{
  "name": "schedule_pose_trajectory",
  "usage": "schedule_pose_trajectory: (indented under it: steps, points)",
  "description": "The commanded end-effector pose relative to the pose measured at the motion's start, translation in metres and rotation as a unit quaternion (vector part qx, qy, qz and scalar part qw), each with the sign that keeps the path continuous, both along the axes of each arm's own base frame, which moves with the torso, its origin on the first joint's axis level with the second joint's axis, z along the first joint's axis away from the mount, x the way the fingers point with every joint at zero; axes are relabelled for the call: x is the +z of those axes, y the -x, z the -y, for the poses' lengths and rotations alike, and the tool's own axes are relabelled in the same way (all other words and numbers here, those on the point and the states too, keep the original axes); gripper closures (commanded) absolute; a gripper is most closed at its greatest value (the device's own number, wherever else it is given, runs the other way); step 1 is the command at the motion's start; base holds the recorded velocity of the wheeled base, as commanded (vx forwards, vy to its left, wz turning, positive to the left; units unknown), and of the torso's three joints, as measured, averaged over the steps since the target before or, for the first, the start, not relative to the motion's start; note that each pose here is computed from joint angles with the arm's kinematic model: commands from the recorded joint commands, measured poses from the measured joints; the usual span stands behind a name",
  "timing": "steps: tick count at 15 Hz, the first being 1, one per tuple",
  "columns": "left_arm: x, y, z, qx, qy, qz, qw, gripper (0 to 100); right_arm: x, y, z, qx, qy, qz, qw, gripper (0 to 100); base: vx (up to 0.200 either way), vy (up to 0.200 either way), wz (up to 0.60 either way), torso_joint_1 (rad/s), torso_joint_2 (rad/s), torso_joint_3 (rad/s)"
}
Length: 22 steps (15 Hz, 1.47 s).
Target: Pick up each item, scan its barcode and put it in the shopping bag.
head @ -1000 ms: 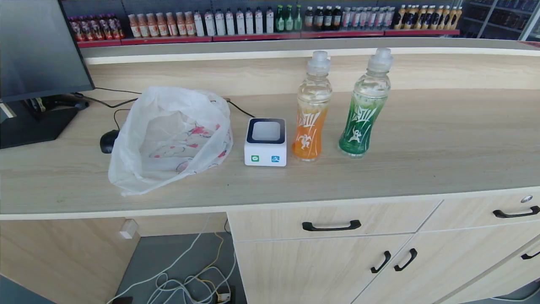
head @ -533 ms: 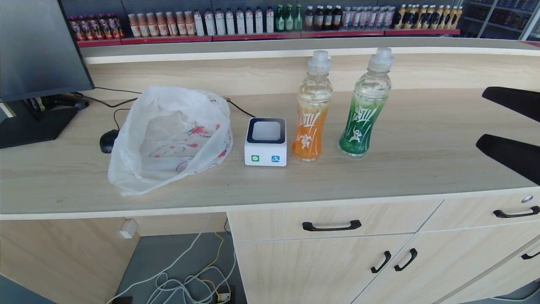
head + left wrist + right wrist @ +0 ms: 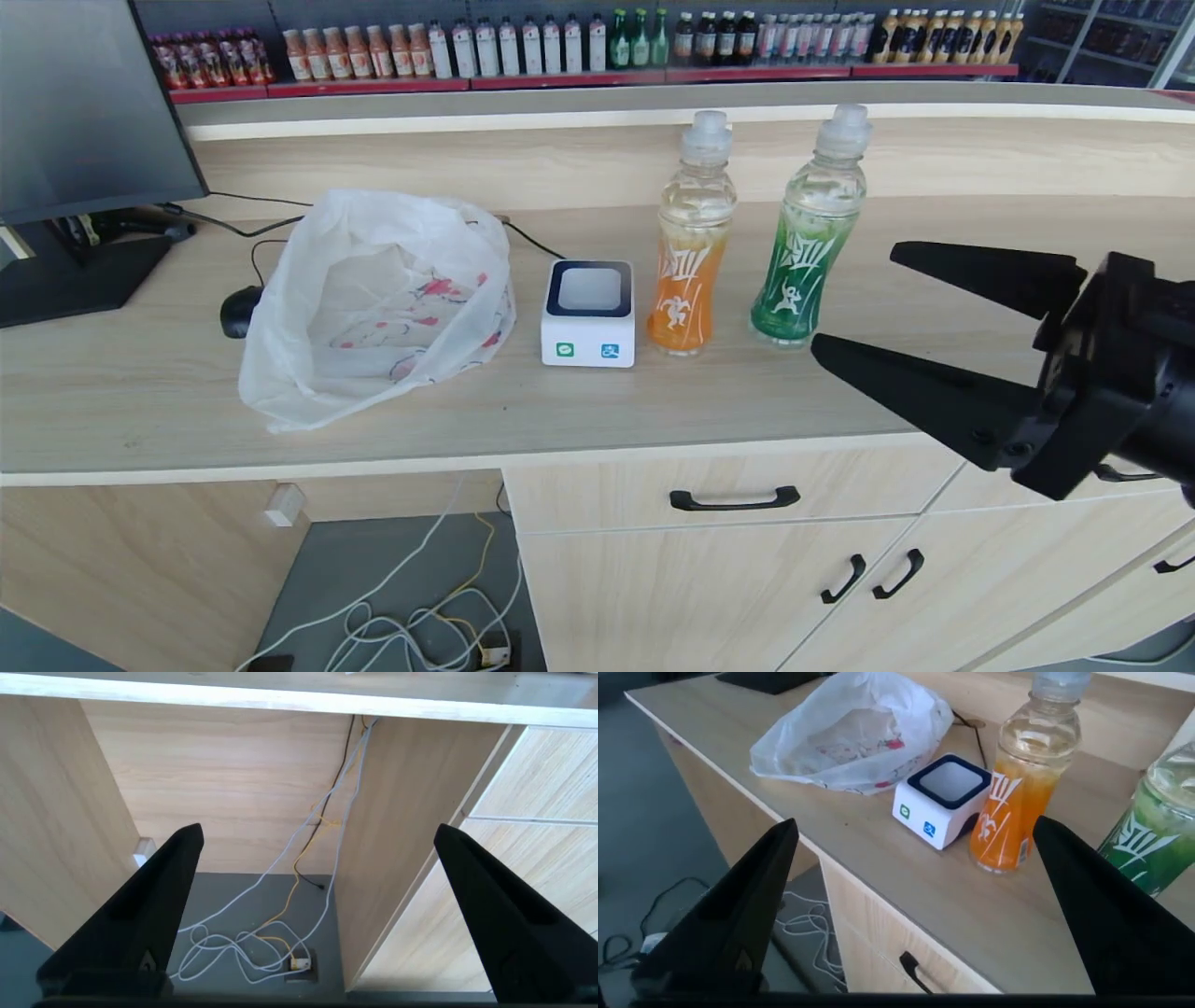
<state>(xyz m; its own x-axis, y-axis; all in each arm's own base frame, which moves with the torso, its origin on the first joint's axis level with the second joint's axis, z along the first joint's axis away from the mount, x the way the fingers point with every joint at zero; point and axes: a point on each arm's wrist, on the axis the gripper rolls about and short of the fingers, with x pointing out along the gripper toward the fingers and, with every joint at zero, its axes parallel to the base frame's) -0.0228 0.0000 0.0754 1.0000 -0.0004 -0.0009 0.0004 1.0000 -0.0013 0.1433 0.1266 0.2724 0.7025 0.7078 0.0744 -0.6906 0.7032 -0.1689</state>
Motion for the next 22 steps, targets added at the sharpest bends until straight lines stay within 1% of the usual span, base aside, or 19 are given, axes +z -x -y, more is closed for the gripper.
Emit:
schedule_pose_trajectory:
  steps: [1,4,6,8,9,11,13,15,16,18,19,21,22]
  points:
    - [0.0,0.0,0.0,0.0,0.0,0.0,1.0,0,-0.005,-0.001,-0.01,0.003,0.01,-0.008,1.0,0,0.0,0.0,0.0,0.0,0.0,0.0]
    - [0.0,0.0,0.0,0.0,0.0,0.0,1.0,0,-0.007,-0.005,-0.035,-0.062,-0.006,-0.001,0.998,0,0.0,0.0,0.0,0.0,0.0,0.0]
    - [0.0,0.0,0.0,0.0,0.0,0.0,1.0,0,-0.011,-0.014,-0.049,-0.132,-0.036,0.015,0.99,0,0.0,0.0,0.0,0.0,0.0,0.0]
    - [0.0,0.0,0.0,0.0,0.0,0.0,1.0,0,-0.015,-0.021,-0.059,-0.174,-0.055,0.019,0.983,0,0.0,0.0,0.0,0.0,0.0,0.0]
    - [0.0,0.0,0.0,0.0,0.0,0.0,1.0,0,-0.017,-0.027,-0.065,-0.205,-0.069,0.023,0.976,0,0.0,0.0,0.0,0.0,0.0,0.0]
    - [0.0,0.0,0.0,0.0,0.0,0.0,1.0,0,-0.019,-0.03,-0.078,-0.242,-0.081,0.021,0.967,0,0.0,0.0,0.0,0.0,0.0,0.0]
    - [0.0,0.0,0.0,0.0,0.0,0.0,1.0,0,-0.024,-0.032,-0.084,-0.247,-0.067,0.02,0.966,0,0.0,0.0,0.0,0.0,0.0,0.0]
    - [0.0,0.0,0.0,0.0,0.0,0.0,1.0,0,-0.029,-0.027,-0.094,-0.232,-0.036,0.028,0.972,0,0.0,0.0,0.0,0.0,0.0,0.0]
    - [0.0,0.0,0.0,0.0,0.0,0.0,1.0,0,-0.032,-0.026,-0.099,-0.227,-0.032,0.028,0.973,0,0.0,0.0,0.0,0.0,0.0,0.0]
    - [0.0,0.0,0.0,0.0,0.0,0.0,1.0,0,-0.037,-0.03,-0.105,-0.226,-0.031,0.027,0.973,0,0.0,0.0,0.0,0.0,0.0,0.0]
    - [0.0,0.0,0.0,0.0,0.0,0.0,1.0,0,-0.046,-0.033,-0.11,-0.222,-0.032,0.023,0.974,0,0.0,0.0,0.0,0.0,0.0,0.0]
    - [0.0,0.0,0.0,0.0,0.0,0.0,1.0,0,-0.055,-0.04,-0.119,-0.221,-0.046,0.022,0.974,0,0.0,0.0,0.0,0.0,0.0,0.0]
    - [0.0,0.0,0.0,0.0,0.0,0.0,1.0,0,-0.057,-0.043,-0.123,-0.222,-0.045,0.021,0.974,0,0.0,0.0,0.0,0.0,0.0,0.0]
